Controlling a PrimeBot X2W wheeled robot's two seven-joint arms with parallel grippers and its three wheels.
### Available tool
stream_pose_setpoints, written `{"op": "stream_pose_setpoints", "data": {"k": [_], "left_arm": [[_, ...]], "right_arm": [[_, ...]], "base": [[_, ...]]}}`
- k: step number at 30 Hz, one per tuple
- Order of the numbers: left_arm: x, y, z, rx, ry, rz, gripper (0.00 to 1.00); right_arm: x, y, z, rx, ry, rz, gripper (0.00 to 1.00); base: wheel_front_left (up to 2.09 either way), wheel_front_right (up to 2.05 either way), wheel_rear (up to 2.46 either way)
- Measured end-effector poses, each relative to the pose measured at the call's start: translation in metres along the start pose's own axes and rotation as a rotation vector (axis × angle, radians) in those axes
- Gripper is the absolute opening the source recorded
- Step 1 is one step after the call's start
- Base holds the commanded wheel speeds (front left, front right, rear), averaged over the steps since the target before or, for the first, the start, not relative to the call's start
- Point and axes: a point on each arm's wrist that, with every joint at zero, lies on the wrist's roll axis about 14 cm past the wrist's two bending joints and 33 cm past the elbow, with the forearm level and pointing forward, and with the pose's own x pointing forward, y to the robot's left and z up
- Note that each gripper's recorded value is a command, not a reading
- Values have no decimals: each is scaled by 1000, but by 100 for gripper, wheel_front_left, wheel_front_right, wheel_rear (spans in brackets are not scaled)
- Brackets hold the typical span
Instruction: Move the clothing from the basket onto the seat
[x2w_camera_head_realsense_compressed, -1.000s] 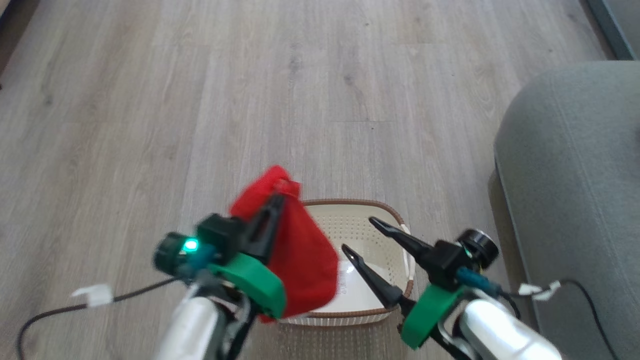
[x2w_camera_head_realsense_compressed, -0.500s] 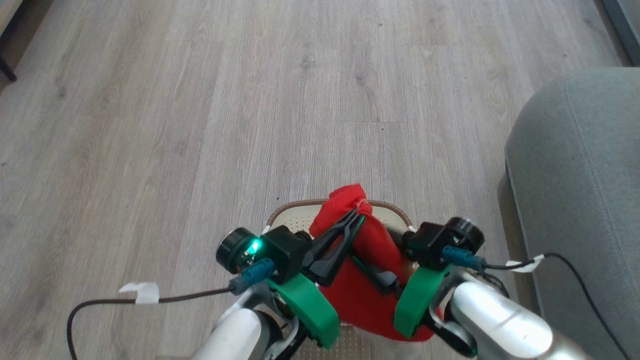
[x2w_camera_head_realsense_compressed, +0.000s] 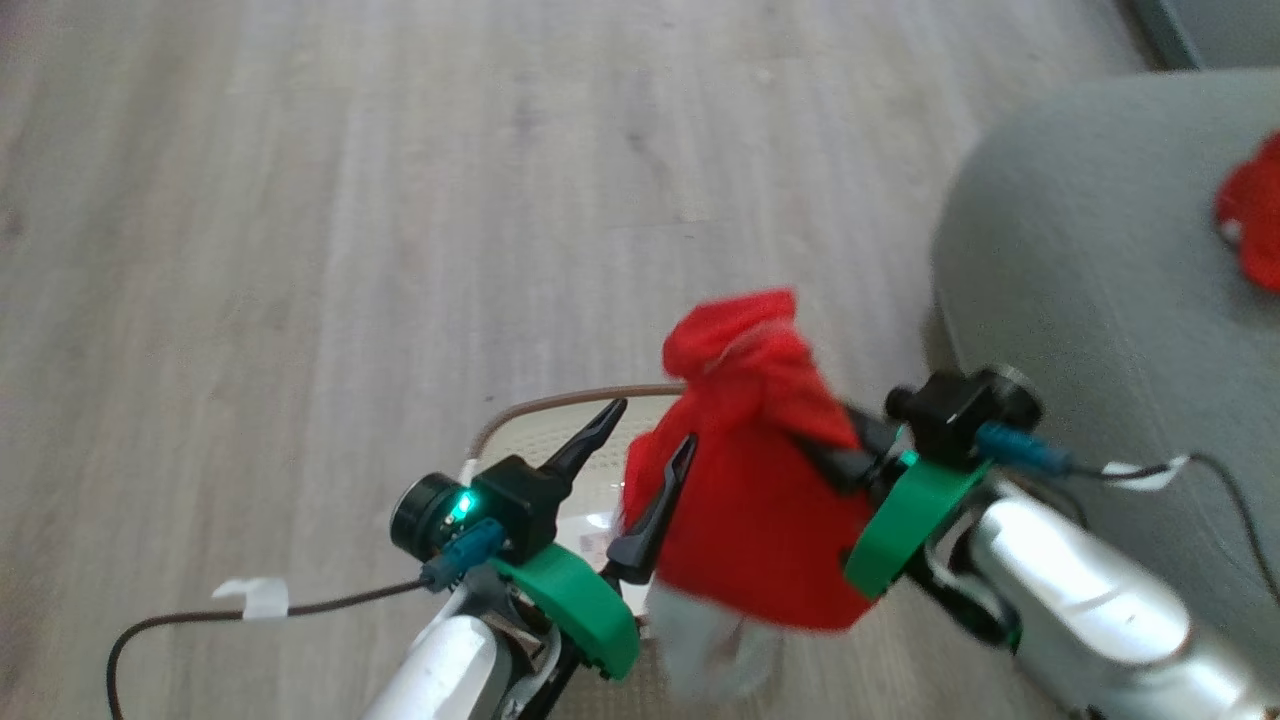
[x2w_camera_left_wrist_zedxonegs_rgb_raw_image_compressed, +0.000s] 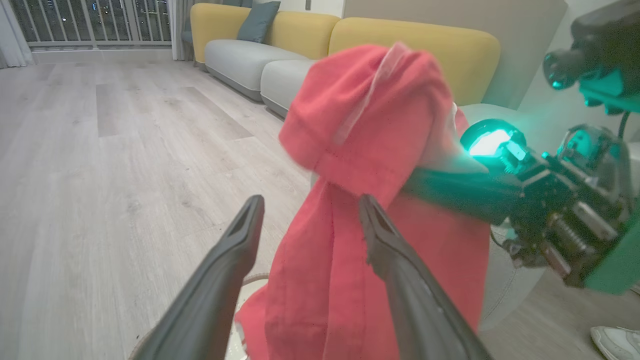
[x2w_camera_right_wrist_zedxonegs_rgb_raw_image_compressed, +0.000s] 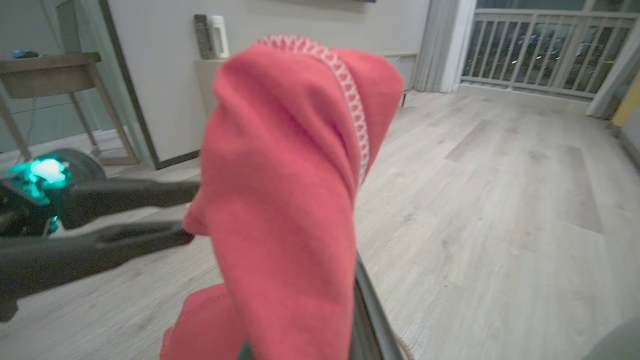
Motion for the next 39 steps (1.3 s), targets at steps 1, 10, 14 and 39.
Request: {"op": "stream_pose_setpoints", "data": {"k": [1, 10, 14, 39], "left_arm": [[3, -3, -3, -5, 3, -12, 100], [34, -65, -44, -69, 73, -231, 100], [45, -90, -51, -85, 84, -318, 100], [122, -50, -99, -150, 92, -297, 100]], "right_arm": [[-4, -9, 6, -14, -13, -25, 0], [-79, -94, 51, -123, -99, -322, 0], [-121, -120, 49, -156, -73, -451, 0], [-95, -278, 89, -188, -220, -822, 0]], "base": [[0, 0, 0], [0, 0, 0], [0, 0, 0], [0, 0, 0]]}}
